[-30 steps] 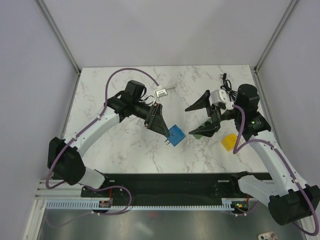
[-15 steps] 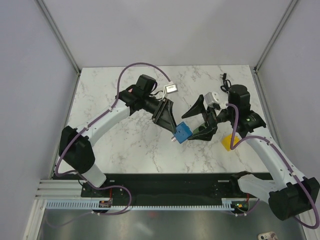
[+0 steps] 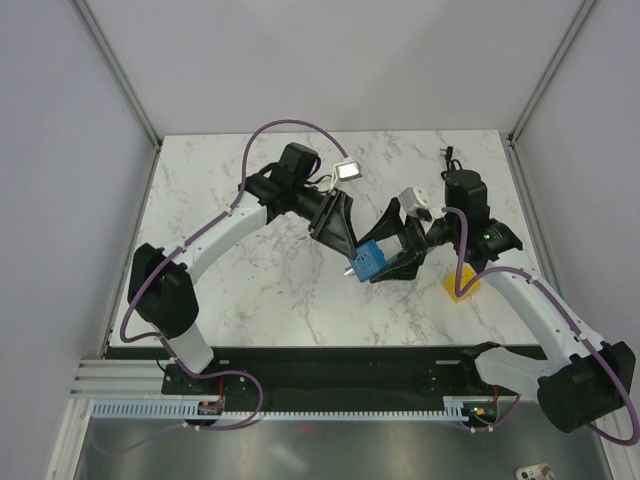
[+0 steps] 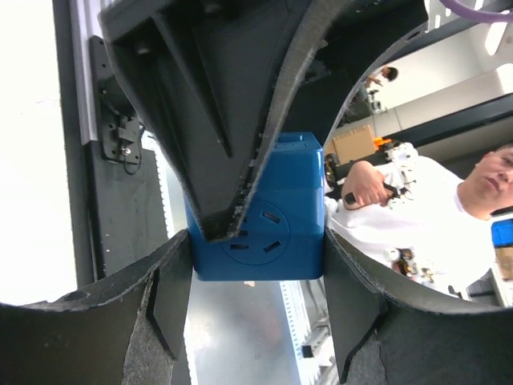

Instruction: Insert the plug

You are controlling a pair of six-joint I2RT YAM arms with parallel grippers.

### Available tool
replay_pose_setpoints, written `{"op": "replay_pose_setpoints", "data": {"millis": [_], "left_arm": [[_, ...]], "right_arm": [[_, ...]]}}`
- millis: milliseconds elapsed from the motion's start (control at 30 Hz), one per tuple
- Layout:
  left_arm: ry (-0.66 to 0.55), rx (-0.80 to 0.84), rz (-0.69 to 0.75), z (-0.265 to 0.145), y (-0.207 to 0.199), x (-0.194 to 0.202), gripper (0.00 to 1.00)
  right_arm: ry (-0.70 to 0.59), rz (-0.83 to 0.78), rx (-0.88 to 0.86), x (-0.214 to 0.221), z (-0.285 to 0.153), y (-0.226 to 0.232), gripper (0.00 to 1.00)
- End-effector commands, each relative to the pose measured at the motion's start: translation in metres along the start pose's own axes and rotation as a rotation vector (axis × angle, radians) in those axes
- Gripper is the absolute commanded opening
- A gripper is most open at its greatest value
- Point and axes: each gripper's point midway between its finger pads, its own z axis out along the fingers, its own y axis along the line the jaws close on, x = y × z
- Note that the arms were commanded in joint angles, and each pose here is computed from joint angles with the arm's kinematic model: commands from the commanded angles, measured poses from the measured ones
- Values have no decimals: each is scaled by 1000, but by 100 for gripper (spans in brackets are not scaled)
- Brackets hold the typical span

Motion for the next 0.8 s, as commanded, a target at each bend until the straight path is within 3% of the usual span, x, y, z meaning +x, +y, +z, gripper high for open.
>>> {"op": "replay_pose_setpoints", "data": {"millis": [0,33,100,133,167,233,433,567,633,767], "left_arm": [[13,76,35,-2,-21,-11,8],[9,61,18,-2,-16,-14,26],[-1,31,4,-1,-10,-17,32],[-5,16,-4,0,-6,-19,43],[-10,2,-9,-1,-1,-20,48],[-21,-29,0,0,4,-26,59],[-61,-98,-9,-3,15,-45,74],[-144,-172,-27,-19,25,-63,78],[-181,-191,-21,-29,29,-70,90],[-278,-316,-23,-54,43,-79,97]], "right_arm": [[-35,-106,-77,-21,2,12,69],[-35,-106,-75,-22,2,11,44],[-26,-89,-53,-24,2,6,28],[-23,-83,-43,-27,2,0,15],[-20,-72,-37,-28,2,-3,0],[-4,-19,12,-30,2,-17,0],[22,109,107,-26,2,-41,0],[51,165,220,-16,-1,-59,0],[59,204,251,-11,-3,-63,0],[148,315,391,10,-14,-81,0]]}}
